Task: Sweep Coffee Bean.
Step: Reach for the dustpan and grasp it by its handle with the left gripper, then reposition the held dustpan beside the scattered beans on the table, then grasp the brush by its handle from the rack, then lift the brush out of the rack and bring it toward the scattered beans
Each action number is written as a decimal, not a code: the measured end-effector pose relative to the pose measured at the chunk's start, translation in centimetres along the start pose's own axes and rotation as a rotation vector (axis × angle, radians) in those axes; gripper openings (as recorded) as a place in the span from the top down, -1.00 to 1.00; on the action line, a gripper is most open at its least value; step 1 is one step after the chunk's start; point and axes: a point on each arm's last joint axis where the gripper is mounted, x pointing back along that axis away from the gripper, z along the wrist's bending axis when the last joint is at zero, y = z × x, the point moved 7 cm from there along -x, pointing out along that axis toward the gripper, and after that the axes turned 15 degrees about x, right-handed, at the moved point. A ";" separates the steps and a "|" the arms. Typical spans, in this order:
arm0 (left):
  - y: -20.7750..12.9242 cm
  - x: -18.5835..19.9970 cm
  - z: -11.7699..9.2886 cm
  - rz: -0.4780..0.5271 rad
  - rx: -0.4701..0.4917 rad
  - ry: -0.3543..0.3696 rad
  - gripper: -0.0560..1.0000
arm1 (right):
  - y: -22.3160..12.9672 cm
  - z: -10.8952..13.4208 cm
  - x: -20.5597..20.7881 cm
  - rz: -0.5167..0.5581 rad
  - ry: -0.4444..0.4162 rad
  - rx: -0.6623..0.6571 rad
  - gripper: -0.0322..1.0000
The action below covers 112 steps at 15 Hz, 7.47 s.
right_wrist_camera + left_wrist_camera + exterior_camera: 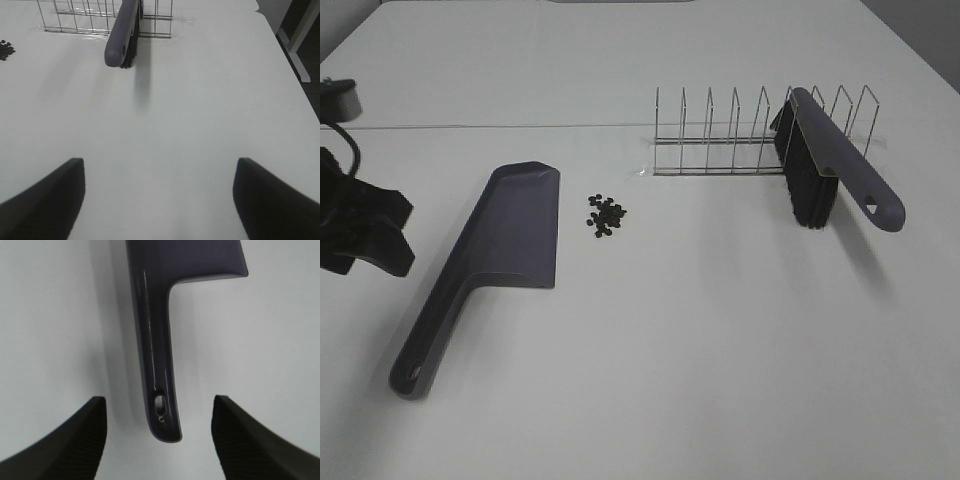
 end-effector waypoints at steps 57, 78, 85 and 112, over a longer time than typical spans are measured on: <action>3.6 -6.2 -2.7 -0.114 0.030 0.083 0.22 | 13.6 -2.3 -30.5 0.554 0.230 -0.046 -0.39; 3.6 -6.2 -2.7 -0.114 0.030 0.083 0.22 | 8.4 1.3 -47.8 0.741 0.335 -0.090 -0.17; 3.6 -6.2 -2.7 -0.114 0.030 0.083 0.22 | 8.8 2.3 -47.6 0.738 0.371 -0.127 0.25; 1.0 -10.8 -0.6 0.060 0.037 0.184 0.22 | 10.5 15.7 -35.0 0.889 0.173 0.445 0.25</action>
